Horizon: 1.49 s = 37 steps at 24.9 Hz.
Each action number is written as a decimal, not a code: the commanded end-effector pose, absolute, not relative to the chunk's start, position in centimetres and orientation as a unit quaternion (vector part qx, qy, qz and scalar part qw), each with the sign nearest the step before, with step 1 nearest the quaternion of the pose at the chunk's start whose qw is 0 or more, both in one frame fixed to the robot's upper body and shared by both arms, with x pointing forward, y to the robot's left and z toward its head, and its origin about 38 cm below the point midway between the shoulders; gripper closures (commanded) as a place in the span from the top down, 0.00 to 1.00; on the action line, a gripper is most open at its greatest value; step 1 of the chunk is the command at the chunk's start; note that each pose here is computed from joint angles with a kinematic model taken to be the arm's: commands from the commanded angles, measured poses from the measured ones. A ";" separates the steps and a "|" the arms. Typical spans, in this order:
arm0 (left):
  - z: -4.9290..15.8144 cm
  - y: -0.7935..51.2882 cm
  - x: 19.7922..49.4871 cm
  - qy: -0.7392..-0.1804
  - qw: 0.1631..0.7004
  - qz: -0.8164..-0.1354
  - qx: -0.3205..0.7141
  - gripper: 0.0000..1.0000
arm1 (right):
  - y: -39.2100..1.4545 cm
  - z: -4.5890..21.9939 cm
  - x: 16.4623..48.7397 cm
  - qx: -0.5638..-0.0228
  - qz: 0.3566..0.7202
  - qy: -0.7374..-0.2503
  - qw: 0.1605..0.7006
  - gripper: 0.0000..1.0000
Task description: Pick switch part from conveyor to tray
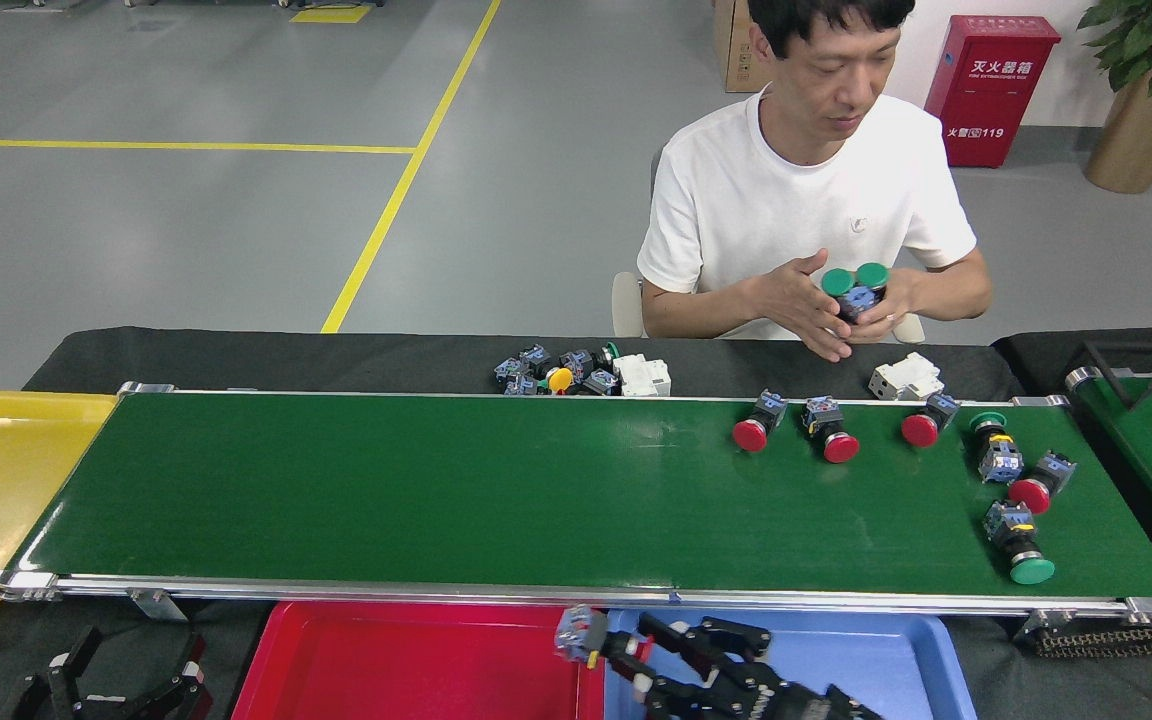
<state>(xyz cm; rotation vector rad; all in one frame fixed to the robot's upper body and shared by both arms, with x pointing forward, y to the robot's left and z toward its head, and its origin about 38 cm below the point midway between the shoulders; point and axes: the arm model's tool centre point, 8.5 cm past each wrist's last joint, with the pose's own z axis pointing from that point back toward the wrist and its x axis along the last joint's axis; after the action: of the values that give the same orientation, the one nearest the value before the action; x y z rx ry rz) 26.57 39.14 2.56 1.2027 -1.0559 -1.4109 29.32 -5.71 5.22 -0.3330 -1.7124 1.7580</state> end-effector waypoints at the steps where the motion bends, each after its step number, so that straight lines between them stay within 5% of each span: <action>1: 3.4 39.6 26.9 -0.436 0.473 -0.577 0.503 1.00 | -5.2 5.8 30.5 -0.154 0.660 -0.640 0.363 0.98; 9: 3.5 39.5 26.9 -0.438 0.472 -0.576 0.503 1.00 | -7.4 10.0 33.1 -0.211 0.625 -0.662 0.355 0.98; 16: 5.2 38.5 29.6 -0.468 0.456 -0.559 0.511 1.00 | -17.7 11.6 36.3 -0.342 0.512 -0.646 0.451 0.98; 20: 7.9 34.7 33.8 -0.537 0.391 -0.576 0.475 1.00 | -23.5 10.5 35.4 -0.422 0.431 -0.612 0.511 0.97; 27: 8.3 22.9 41.2 -0.570 0.338 -0.655 0.365 1.00 | -26.3 6.8 30.1 -0.428 0.467 -0.563 0.531 0.98; 37: 9.5 8.5 50.3 -0.544 0.364 -0.699 0.287 1.00 | -25.1 6.9 30.7 -0.421 0.473 -0.565 0.529 0.98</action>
<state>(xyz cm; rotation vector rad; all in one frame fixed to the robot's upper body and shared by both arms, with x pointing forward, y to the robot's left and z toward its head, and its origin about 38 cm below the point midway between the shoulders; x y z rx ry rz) 49.38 9.15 8.55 0.7019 -1.4155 -1.8202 30.14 -25.46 6.19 -0.9976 -1.3377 1.1354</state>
